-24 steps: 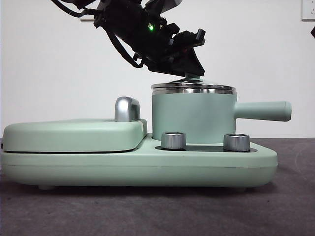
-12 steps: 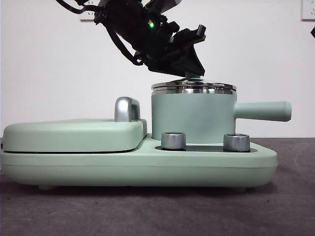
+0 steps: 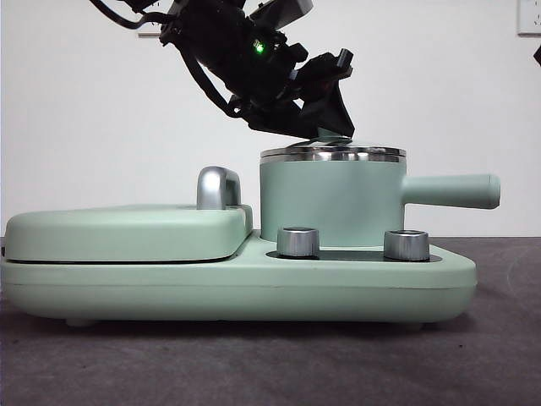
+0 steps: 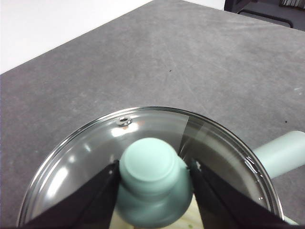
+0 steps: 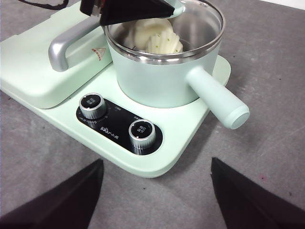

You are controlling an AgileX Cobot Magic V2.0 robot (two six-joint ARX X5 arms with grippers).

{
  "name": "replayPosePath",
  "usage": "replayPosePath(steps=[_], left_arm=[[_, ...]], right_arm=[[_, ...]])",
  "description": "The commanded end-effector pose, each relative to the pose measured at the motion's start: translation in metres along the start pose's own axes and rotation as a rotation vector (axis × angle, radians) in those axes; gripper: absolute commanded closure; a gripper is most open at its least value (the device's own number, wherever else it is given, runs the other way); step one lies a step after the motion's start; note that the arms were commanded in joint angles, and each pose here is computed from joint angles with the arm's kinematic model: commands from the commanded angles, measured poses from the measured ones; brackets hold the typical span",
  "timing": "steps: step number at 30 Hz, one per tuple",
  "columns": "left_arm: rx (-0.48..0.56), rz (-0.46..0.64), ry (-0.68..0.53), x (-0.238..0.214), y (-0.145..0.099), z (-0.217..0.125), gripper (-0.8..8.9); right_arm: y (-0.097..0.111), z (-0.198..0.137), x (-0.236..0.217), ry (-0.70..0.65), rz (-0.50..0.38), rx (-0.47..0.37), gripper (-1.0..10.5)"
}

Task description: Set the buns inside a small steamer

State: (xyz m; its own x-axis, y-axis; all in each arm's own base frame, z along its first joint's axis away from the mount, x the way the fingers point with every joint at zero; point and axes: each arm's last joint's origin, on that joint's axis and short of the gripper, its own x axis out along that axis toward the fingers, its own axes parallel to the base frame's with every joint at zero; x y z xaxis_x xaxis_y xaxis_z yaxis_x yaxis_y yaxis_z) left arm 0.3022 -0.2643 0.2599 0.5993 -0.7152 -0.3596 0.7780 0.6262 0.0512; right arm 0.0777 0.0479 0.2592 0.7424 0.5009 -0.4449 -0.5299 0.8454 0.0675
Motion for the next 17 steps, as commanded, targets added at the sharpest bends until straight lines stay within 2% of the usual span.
replayPosePath(steps=[1, 9, 17], left_arm=[[-0.027, 0.000, -0.008, -0.007, -0.003, 0.008, 5.53], [-0.139, 0.027, -0.022, -0.072, 0.002, 0.043, 5.53], [-0.260, 0.073, 0.121, -0.134, 0.008, 0.045, 5.54]], right_arm=[[0.001, 0.002, 0.000, -0.008, 0.005, -0.007, 6.0], [0.001, 0.002, 0.000, -0.011, 0.006, -0.008, 6.0], [0.002, 0.002, 0.004, 0.016, 0.052, -0.006, 6.0]])
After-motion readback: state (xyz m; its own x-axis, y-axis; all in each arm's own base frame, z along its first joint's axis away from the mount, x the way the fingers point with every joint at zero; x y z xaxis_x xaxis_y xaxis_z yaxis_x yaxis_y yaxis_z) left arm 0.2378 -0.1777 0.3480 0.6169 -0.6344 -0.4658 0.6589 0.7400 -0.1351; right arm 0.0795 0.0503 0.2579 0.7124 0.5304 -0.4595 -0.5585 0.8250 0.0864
